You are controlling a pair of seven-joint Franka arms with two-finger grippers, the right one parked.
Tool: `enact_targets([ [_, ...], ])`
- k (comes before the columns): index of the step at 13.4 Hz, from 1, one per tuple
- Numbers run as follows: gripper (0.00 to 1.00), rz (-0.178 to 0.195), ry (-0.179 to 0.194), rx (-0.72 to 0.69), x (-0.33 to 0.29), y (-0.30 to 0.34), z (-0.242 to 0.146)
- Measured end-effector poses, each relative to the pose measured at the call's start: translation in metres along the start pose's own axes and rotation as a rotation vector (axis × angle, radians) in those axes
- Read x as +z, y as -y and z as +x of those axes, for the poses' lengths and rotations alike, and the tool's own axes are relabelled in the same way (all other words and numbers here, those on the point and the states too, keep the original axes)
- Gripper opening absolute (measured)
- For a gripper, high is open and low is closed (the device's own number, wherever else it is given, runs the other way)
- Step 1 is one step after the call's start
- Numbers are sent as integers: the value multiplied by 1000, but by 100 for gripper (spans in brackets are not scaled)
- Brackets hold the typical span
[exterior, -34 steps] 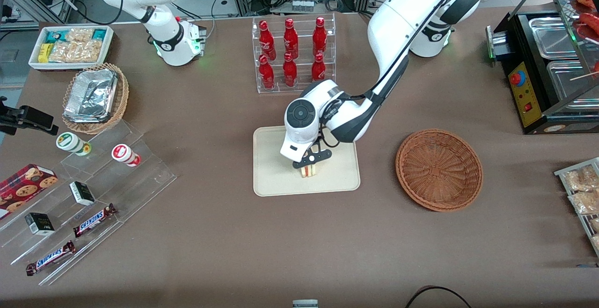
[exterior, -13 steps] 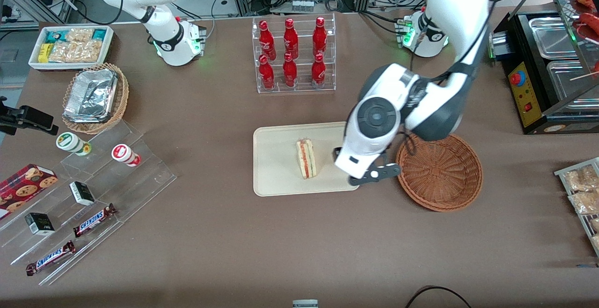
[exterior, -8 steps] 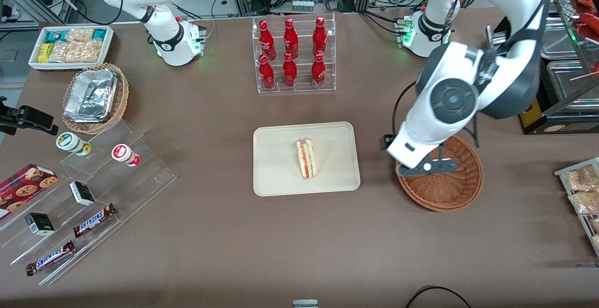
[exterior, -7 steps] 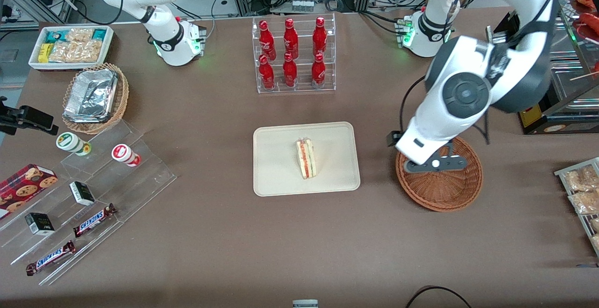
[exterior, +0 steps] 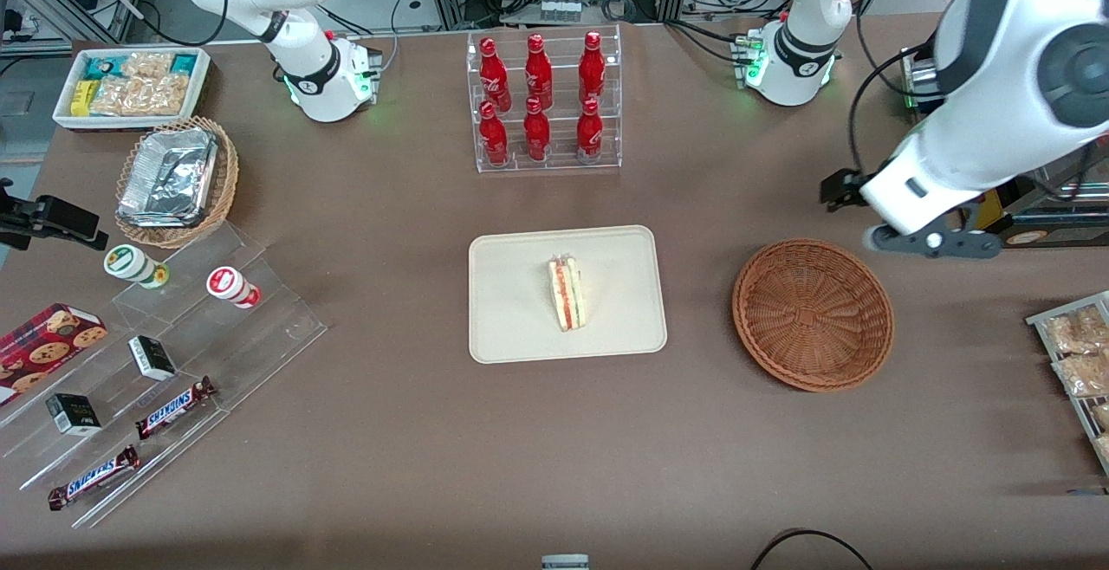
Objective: Place sandwich from basket to tray
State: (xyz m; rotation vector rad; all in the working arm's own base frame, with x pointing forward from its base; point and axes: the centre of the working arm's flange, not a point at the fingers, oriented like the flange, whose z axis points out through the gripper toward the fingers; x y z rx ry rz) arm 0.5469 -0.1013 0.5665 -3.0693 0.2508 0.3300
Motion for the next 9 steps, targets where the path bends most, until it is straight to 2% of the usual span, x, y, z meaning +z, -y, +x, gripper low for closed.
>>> enact_targets([
  [4,100,-33,8,9,-22,70,-33],
  [9,100,-39,-10,-17,-33,88,-47],
])
